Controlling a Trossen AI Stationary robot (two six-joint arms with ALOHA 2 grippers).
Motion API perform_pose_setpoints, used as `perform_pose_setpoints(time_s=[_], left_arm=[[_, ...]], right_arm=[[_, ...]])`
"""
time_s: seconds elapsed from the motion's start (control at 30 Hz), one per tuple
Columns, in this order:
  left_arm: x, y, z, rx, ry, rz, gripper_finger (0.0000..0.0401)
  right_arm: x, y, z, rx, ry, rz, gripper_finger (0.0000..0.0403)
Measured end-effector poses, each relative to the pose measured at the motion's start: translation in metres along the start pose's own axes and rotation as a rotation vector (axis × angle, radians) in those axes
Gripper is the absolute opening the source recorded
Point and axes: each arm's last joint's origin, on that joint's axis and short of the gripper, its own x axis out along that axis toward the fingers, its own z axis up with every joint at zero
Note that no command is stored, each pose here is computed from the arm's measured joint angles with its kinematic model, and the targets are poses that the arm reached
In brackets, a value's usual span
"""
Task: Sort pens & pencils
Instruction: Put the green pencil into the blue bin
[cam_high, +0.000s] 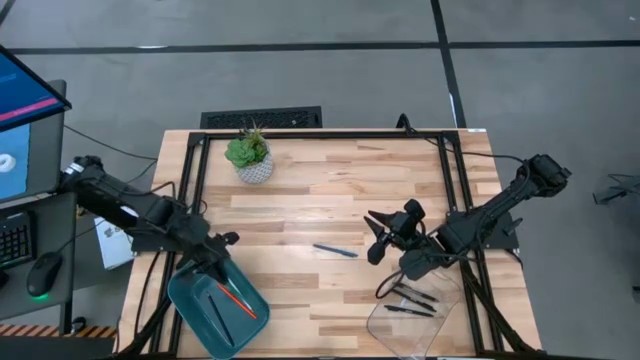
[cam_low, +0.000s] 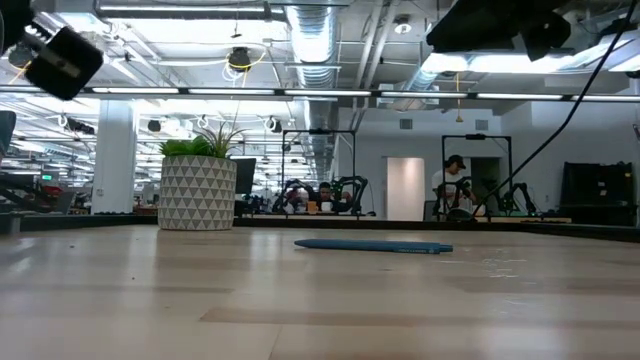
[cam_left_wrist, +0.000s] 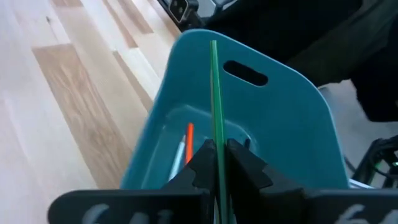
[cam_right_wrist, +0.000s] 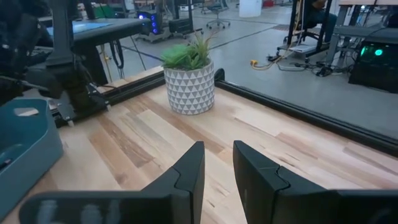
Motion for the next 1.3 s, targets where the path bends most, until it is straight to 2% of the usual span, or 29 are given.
perform_pose_setpoints(time_s=[0.37, 0.6, 0.93, 1.3], left_arm=[[0.001, -0.008, -0.022, -0.035, -0.063, -0.027, 0.0011], [0.013, -0.013, -0.031, 0.021, -0.091, -0.036, 0.0011], [0.026, -0.013, -0.052, 0.022, -0.124, 0.001, 0.0012], [0.026, -0.018, -0.051, -0.010, -0.150, -0.016, 0.0013]], right_arm=[[0.005, -0.002, 0.002, 0.008, -0.002, -0.021, 0.0107], [0.005, -0.002, 0.001, 0.005, -0.001, -0.019, 0.0107], [0.005, -0.002, 0.001, 0.005, 0.007, -0.010, 0.0107], [0.005, -0.002, 0.001, 0.005, 0.008, -0.009, 0.0107]])
